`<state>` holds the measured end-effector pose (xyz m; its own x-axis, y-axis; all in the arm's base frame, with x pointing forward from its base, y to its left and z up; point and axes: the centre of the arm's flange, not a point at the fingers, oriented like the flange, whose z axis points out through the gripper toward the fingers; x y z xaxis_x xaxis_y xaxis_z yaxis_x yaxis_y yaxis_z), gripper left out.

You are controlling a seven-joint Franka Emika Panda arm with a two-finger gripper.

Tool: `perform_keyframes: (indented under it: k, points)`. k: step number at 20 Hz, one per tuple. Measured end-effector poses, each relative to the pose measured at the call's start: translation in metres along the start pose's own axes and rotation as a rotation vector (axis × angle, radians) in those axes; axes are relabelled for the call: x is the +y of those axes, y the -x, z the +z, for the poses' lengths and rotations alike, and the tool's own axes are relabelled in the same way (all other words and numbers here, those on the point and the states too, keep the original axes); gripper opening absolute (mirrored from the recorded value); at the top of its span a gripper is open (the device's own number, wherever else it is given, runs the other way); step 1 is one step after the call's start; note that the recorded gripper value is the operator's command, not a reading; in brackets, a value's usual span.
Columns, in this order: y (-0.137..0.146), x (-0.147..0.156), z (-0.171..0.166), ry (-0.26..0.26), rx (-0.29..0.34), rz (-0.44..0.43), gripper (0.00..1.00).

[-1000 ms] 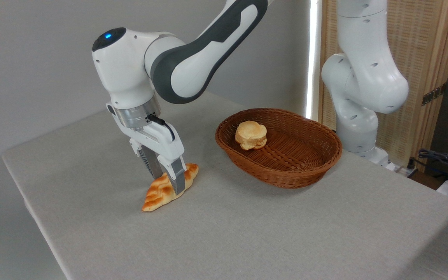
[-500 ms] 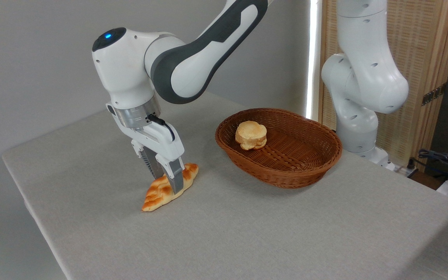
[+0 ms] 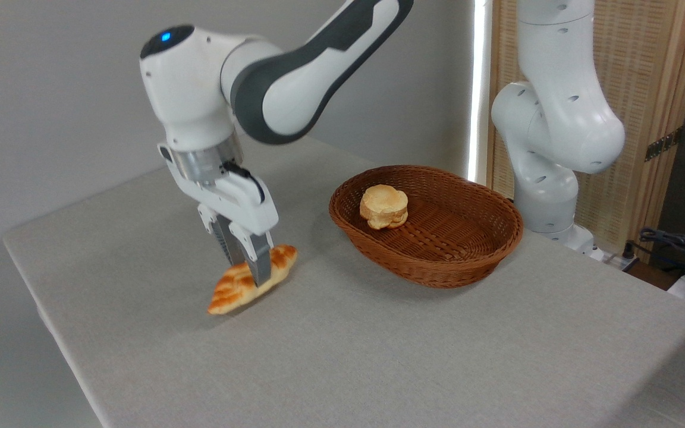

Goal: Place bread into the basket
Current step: 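Lift the held bread roll up off the table, then carry the bread roll over the wicker basket and lower it inside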

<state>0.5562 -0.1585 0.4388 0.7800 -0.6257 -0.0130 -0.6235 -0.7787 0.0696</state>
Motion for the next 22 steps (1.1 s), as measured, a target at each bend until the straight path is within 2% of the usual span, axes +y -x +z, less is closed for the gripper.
perform_keyframes:
  k: [3,5,11,15,19,21,22]
  points:
    - [0.008,0.004,-0.038,-0.027,0.056,0.001,0.59]
    - [0.019,0.009,-0.062,-0.033,0.068,0.000,0.59]
    - [0.081,0.006,-0.112,0.011,-0.006,0.065,0.59]
    - [0.129,0.007,-0.111,0.040,-0.022,0.104,0.60]
    - [0.176,0.012,-0.096,0.097,-0.058,0.158,0.62]
    - [0.189,0.015,-0.089,0.128,-0.083,0.181,0.70]
    - [0.194,0.017,-0.084,0.146,-0.102,0.198,0.81]
